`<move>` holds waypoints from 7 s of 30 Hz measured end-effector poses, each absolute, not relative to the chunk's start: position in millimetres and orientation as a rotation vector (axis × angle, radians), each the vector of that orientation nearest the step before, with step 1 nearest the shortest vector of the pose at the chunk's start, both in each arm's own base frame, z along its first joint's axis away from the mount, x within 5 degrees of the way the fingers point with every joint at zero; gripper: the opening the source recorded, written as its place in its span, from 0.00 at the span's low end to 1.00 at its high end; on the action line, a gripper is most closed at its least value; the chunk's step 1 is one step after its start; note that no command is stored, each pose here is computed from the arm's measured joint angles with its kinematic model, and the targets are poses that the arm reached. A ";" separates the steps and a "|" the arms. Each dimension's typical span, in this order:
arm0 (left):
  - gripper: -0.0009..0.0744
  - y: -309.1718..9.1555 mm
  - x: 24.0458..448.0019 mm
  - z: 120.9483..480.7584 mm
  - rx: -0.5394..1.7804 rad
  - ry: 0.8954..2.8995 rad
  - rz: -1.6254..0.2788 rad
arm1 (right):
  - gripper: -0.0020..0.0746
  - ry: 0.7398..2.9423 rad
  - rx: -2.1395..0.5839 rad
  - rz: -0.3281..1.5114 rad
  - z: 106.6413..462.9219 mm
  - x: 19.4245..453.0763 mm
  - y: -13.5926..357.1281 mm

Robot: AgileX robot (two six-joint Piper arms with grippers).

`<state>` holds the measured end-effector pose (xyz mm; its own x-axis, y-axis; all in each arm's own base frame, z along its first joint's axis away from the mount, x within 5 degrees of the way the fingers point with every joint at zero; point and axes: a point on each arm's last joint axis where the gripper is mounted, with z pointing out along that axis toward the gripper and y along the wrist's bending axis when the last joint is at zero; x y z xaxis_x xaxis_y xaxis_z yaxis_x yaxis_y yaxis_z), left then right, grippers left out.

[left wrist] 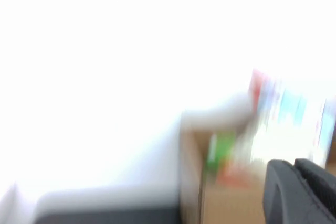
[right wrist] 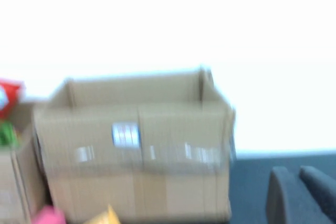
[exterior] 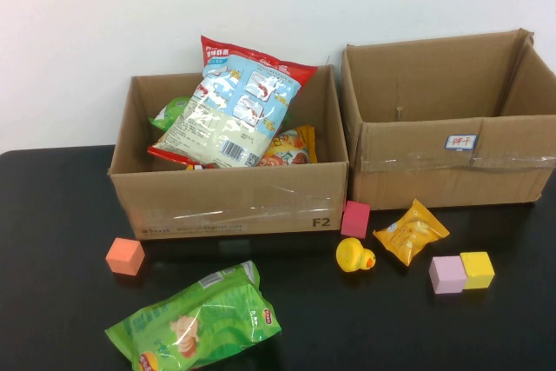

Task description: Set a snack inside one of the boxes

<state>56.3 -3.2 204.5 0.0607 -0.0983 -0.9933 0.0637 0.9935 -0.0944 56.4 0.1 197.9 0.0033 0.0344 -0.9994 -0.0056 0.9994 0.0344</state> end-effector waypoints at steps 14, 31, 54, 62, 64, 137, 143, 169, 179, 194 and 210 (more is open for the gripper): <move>0.01 -7.3 34.2 257.7 0.037 0.862 -0.172 | 0.05 0.999 0.100 0.253 246.6 42.0 2.6; 0.01 4.9 27.0 325.1 -0.120 1.336 -0.127 | 0.03 1.160 0.027 0.060 319.4 21.3 0.1; 0.02 -28.2 167.8 256.1 0.068 2.486 -0.308 | 0.02 1.935 0.136 0.036 243.5 87.5 -3.6; 0.39 -63.3 219.2 236.7 0.361 2.634 -0.318 | 0.02 1.911 0.132 0.042 244.7 88.3 -3.2; 0.57 -79.1 227.7 231.5 0.482 2.659 -0.306 | 0.02 1.910 0.132 0.043 244.7 88.3 -3.2; 0.34 -115.4 472.1 268.6 0.060 2.349 0.022 | 0.02 1.893 0.108 0.023 242.9 89.0 -3.4; 0.53 -118.9 473.7 261.2 -0.043 2.383 -0.057 | 0.02 1.892 0.093 0.005 243.0 89.1 -3.9; 0.87 -98.0 313.2 473.4 0.396 2.127 -0.245 | 0.02 1.880 0.041 0.136 244.3 89.3 7.0; 0.29 -77.8 219.7 475.4 0.430 2.133 -0.318 | 0.02 2.025 -0.134 0.124 233.4 101.5 17.5; 0.01 -45.1 103.6 341.2 0.520 2.025 -0.264 | 0.02 2.260 -0.112 0.154 230.9 181.7 36.7; 0.01 -32.2 88.5 277.1 0.386 1.794 -0.200 | 0.47 2.470 -0.274 0.190 162.8 289.8 101.1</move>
<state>88.5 -32.2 277.1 -0.2164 0.1542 -0.9640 0.3628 0.9294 0.0673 289.8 101.1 162.8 -0.7751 -0.1497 -0.6138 -0.2421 0.9678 0.0696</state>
